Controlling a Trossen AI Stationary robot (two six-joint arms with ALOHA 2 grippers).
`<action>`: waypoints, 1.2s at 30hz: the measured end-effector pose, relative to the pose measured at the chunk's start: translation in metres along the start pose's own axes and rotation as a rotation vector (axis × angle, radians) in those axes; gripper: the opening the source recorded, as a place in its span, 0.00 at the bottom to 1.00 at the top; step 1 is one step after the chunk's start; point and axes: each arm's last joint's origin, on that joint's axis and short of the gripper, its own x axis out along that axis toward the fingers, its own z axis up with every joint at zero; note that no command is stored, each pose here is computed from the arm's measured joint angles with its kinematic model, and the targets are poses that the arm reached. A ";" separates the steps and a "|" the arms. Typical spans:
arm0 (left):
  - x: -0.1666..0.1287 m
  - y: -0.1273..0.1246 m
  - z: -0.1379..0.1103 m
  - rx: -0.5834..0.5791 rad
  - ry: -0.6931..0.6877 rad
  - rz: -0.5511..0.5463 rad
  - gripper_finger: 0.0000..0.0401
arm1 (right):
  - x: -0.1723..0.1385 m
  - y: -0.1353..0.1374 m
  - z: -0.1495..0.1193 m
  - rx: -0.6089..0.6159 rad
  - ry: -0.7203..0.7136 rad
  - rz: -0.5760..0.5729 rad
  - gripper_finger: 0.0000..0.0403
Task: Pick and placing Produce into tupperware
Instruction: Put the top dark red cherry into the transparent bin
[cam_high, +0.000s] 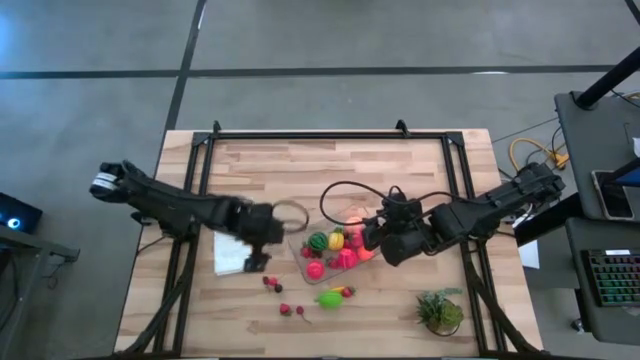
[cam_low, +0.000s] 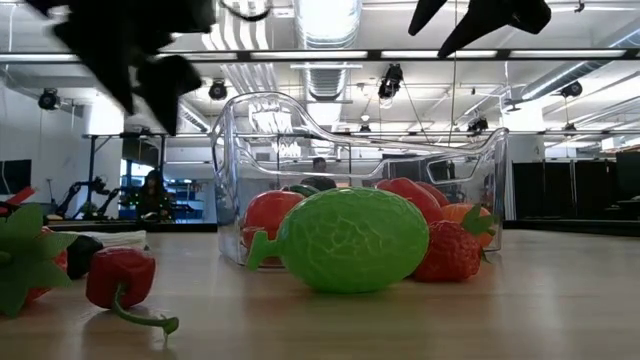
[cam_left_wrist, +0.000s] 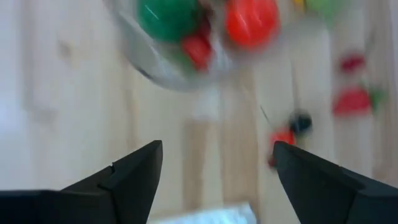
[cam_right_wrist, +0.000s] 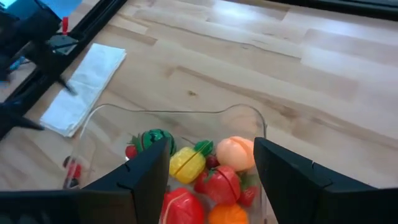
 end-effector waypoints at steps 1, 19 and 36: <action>0.002 -0.006 -0.006 0.026 0.024 -0.008 0.73 | 0.001 0.000 0.001 -0.005 -0.001 -0.004 0.56; 0.062 -0.064 -0.050 0.200 -0.013 -0.112 0.73 | 0.013 -0.006 0.009 -0.031 -0.013 -0.049 0.56; 0.094 -0.061 -0.066 0.211 0.033 -0.085 0.72 | 0.013 -0.007 0.008 -0.034 -0.008 -0.051 0.56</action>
